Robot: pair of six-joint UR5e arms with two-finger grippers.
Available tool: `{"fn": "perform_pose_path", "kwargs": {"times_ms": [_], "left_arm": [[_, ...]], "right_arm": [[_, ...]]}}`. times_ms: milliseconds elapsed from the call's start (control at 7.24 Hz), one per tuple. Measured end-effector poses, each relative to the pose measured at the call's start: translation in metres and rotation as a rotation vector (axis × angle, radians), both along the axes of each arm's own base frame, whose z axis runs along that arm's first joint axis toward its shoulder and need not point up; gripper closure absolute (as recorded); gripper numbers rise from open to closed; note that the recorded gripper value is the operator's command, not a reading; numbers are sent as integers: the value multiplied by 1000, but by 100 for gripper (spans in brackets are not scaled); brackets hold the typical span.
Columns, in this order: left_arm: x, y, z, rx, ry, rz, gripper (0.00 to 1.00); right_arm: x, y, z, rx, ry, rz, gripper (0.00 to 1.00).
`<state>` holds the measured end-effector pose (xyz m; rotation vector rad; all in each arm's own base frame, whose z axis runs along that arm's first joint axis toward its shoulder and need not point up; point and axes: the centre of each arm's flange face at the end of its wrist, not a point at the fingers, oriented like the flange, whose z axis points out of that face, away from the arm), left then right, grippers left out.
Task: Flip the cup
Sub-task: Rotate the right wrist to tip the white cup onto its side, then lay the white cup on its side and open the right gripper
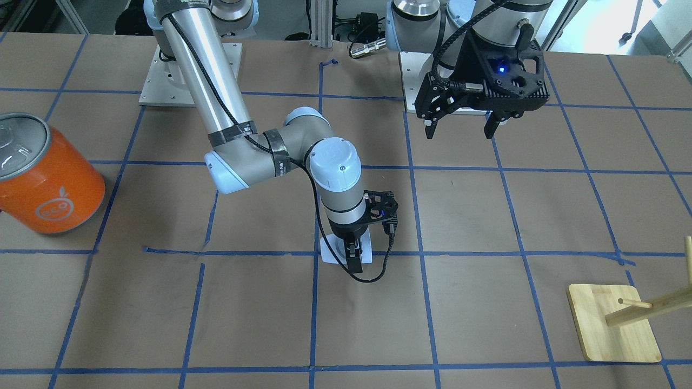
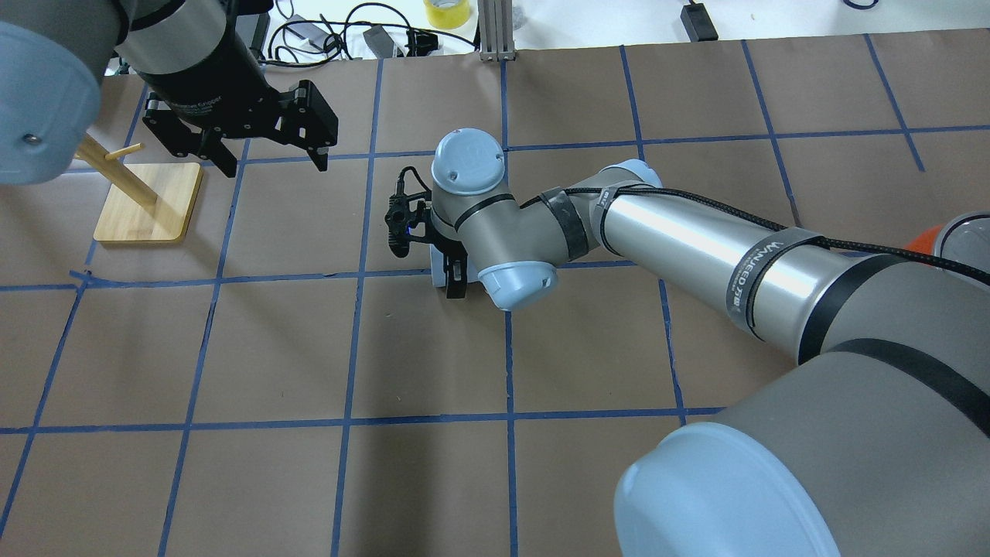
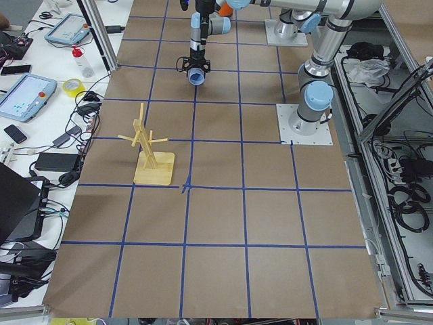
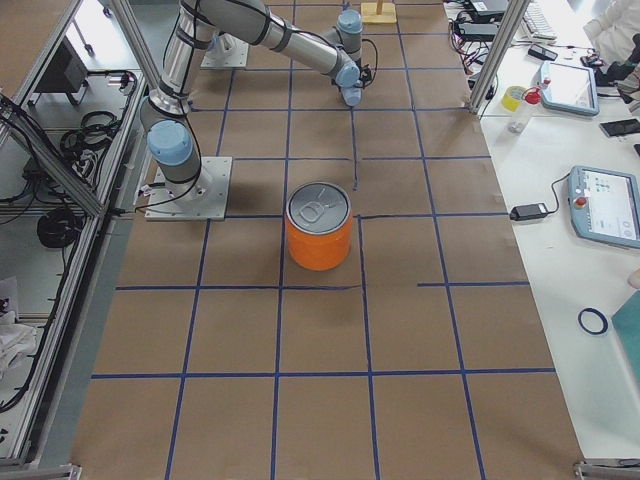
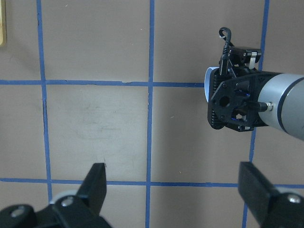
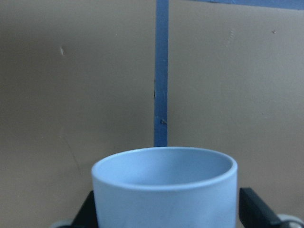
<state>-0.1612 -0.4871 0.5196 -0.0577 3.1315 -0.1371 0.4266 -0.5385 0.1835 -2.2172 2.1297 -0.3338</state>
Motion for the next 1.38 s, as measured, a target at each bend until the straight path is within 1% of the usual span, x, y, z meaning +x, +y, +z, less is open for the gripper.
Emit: {"fn": "perform_pose_path", "kwargs": {"times_ms": [553,829,967,1105,1382], "left_arm": [[0,0,-1,-2,0,-2,0],[0,0,-2,-2,0,-1,0],[0,0,-2,-2,0,-1,0],[0,0,-1,-3,1,-1,0],[0,0,-1,-4,1,-6,0]], "right_arm": [[-20,-13,5,0,2,-37,0],[-27,-14,19,-8,2,-48,0],[-32,-13,28,5,9,-55,0],[-41,-13,36,29,20,-67,0],[-66,-17,61,63,32,-105,0]]}}
